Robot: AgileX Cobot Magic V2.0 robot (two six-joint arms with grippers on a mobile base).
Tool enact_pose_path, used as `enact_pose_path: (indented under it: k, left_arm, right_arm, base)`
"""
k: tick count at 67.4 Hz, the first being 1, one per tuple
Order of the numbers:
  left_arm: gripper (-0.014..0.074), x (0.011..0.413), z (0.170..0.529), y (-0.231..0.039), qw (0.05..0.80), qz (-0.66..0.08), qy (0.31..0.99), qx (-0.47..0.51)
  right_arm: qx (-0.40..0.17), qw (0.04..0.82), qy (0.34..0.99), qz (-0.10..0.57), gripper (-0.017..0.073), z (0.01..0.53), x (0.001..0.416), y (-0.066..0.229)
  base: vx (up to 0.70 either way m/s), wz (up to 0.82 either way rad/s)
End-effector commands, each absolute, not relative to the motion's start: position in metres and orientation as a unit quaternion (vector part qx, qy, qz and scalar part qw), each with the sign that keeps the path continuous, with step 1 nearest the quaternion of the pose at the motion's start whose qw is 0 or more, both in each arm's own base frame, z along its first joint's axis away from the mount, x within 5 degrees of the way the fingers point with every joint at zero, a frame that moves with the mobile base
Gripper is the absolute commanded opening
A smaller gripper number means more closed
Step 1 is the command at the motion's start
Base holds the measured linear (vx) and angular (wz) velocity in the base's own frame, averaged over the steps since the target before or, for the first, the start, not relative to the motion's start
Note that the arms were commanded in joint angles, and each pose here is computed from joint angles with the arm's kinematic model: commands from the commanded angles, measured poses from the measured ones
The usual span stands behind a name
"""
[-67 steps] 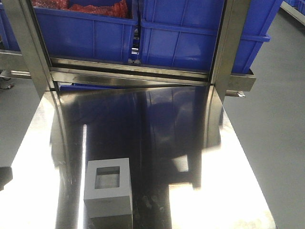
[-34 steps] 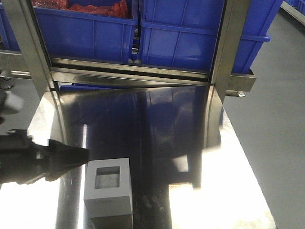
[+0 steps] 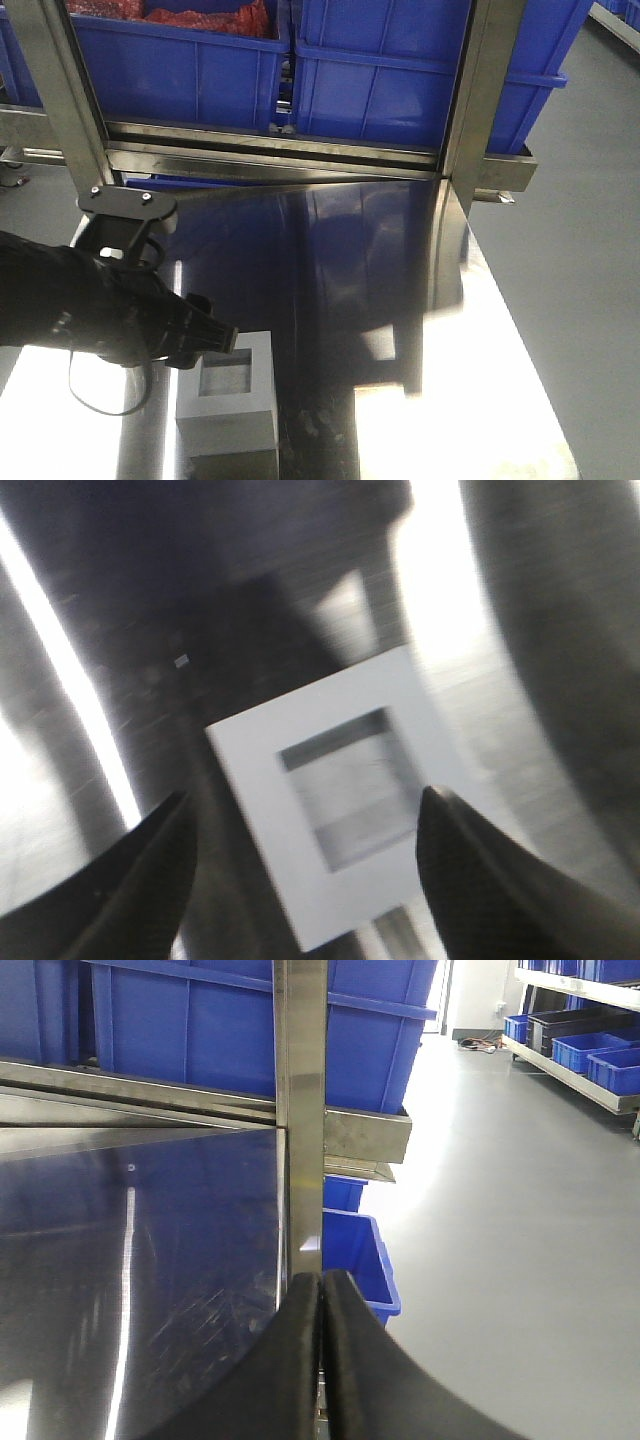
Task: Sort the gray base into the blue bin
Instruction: 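Reach the left gripper down over the gray frame block, then close the left gripper on the block's frame edge and lift it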
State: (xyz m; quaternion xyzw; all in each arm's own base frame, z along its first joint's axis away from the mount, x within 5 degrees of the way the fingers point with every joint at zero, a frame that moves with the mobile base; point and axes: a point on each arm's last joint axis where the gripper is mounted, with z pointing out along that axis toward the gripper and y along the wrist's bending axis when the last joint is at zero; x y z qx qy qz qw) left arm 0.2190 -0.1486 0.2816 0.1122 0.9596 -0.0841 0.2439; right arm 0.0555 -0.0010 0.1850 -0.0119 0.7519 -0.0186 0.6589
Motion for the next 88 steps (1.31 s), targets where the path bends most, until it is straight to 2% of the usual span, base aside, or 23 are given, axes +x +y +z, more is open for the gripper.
enact_pose_path:
  k: [1, 39, 59, 77, 82, 88]
  left_arm:
    - [0.046, 0.224, 0.292, -0.154, 0.273, -0.086, 0.954, 0.088]
    - [0.0448, 0.237, 0.253, -0.17, 0.2, -0.078, 0.975, 0.063]
    - [0.0338, 0.244, 0.241, -0.171, 0.185, -0.073, 0.979, 0.033]
    - [0.0295, 0.248, 0.23, -0.17, 0.165, -0.062, 0.984, 0.027]
    - [0.0265, 0.248, 0.23, -0.171, 0.168, -0.064, 0.983, 0.028]
    - [0.0183, 0.249, 0.232, -0.171, 0.174, -0.067, 0.982, 0.032]
  right_arm:
    - [-0.019, 0.689, 0.724, -0.026, -0.0005, 0.191, 0.056, -0.001]
    - [-0.019, 0.689, 0.724, -0.026, -0.0005, 0.191, 0.056, -0.001]
    - [-0.019, 0.689, 0.724, -0.026, -0.0005, 0.191, 0.056, -0.001]
    - [-0.019, 0.689, 0.724, -0.026, -0.0005, 0.191, 0.056, -0.001]
    - [-0.019, 0.689, 0.724, -0.026, -0.0005, 0.191, 0.056, -0.001]
    - [-0.019, 0.689, 0.724, -0.026, -0.0005, 0.191, 0.056, -0.001]
  base:
    - [0.0, 0.0]
    - [0.0, 0.0]
    - [0.0, 0.0]
    - [0.0, 0.0]
    - [0.0, 0.0]
    - [0.0, 0.0]
